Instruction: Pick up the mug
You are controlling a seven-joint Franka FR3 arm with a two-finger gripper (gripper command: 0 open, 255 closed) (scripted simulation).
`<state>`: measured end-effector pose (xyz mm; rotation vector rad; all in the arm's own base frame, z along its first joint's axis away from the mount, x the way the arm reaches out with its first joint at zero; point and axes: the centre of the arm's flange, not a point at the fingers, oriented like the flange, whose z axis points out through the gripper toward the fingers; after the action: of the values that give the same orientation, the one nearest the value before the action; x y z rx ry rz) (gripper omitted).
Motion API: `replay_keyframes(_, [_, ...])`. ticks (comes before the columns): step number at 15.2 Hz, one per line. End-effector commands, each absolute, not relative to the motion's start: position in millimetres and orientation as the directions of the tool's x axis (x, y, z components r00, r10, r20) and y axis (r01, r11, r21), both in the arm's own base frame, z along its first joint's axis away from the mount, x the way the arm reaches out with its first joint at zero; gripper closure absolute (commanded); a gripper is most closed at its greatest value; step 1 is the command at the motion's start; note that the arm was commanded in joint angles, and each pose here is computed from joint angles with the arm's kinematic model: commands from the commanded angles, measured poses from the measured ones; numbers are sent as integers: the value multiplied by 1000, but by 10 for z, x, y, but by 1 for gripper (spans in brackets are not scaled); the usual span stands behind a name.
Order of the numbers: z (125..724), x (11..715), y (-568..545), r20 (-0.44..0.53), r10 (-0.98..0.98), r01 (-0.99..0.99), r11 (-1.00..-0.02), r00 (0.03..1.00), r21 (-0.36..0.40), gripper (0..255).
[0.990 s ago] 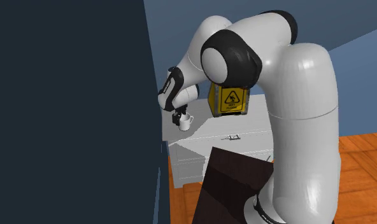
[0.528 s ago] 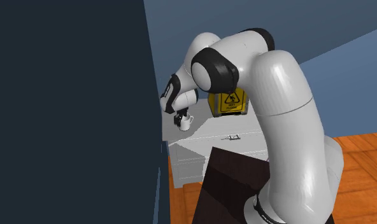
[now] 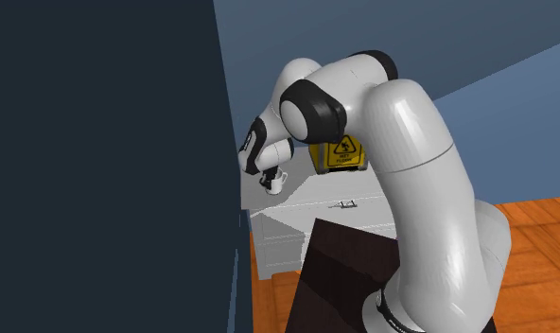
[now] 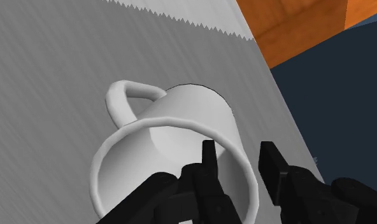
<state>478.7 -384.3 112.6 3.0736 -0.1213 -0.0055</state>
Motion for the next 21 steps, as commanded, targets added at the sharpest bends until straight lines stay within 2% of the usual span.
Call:
replay_keyframes(1, [1122,4789,-3844,-1,-79,-79,-995,997,66,255])
replay_keyframes(8, [1126,4788,-3840,-1,-79,-79,-995,997,66,255])
replay_keyframes(21, [1813,4788,-3840,-1,-79,-79,-995,997,66,255])
